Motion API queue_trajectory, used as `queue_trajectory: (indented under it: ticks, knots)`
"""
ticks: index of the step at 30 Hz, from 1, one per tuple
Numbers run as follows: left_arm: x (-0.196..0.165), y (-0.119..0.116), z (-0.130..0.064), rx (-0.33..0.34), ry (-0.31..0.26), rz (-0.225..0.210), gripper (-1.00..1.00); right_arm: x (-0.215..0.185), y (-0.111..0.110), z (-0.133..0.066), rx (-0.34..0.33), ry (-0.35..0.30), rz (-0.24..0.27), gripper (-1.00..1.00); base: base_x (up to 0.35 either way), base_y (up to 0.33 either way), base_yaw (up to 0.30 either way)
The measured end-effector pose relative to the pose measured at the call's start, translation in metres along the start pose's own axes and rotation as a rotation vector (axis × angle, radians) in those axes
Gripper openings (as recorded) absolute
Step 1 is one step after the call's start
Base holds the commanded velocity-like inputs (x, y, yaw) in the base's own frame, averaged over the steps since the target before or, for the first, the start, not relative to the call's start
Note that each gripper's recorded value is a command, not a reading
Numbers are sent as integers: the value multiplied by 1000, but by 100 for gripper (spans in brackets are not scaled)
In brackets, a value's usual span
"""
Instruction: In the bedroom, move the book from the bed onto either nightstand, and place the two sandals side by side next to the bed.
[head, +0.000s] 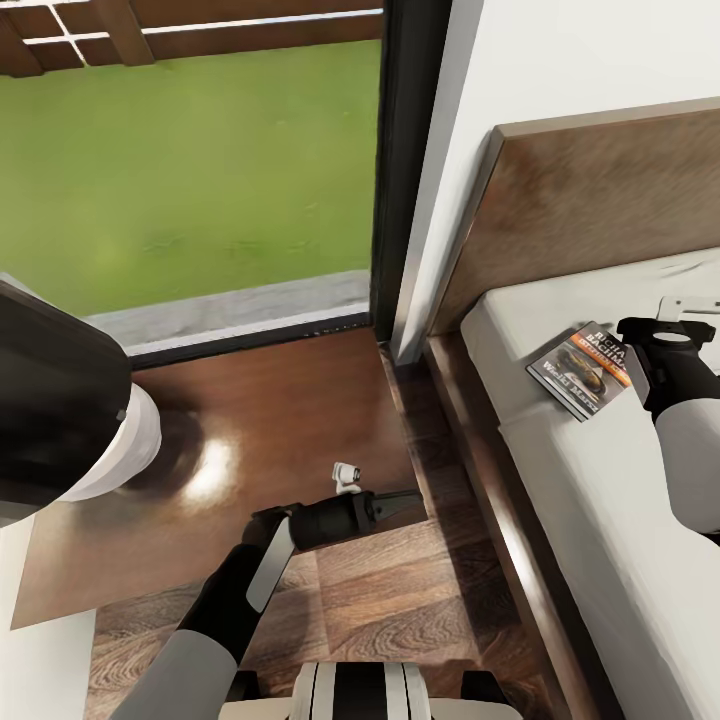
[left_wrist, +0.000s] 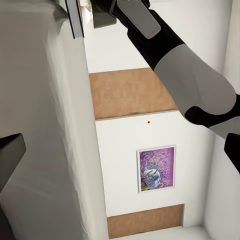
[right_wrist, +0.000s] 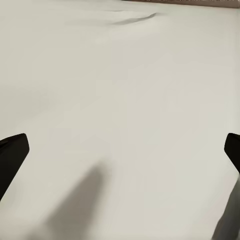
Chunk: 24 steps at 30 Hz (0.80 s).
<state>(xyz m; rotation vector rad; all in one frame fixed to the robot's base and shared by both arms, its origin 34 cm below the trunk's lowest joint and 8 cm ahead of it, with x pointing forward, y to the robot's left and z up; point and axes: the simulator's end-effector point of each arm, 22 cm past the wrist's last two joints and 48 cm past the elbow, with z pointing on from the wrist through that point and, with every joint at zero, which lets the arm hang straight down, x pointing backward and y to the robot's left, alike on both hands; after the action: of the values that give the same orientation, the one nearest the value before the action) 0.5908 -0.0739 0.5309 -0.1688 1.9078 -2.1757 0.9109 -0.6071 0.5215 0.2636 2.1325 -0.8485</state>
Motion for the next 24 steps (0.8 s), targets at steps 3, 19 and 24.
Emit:
queue_trajectory:
  ticks: [3, 19, 24]
  knots:
    - [0, 0, 0, 0, 0, 0, 100, 0, 0, 0, 0, 0, 0, 100, 0, 0, 0]
    - [0, 0, 0, 0, 0, -1, 100, 1, 0, 0, -1, 3, 0, 100, 0, 0, 54]
    - [0, 0, 0, 1, -1, -1, 100, 1, 0, 0, -1, 3, 0, 100, 0, 0, 24]
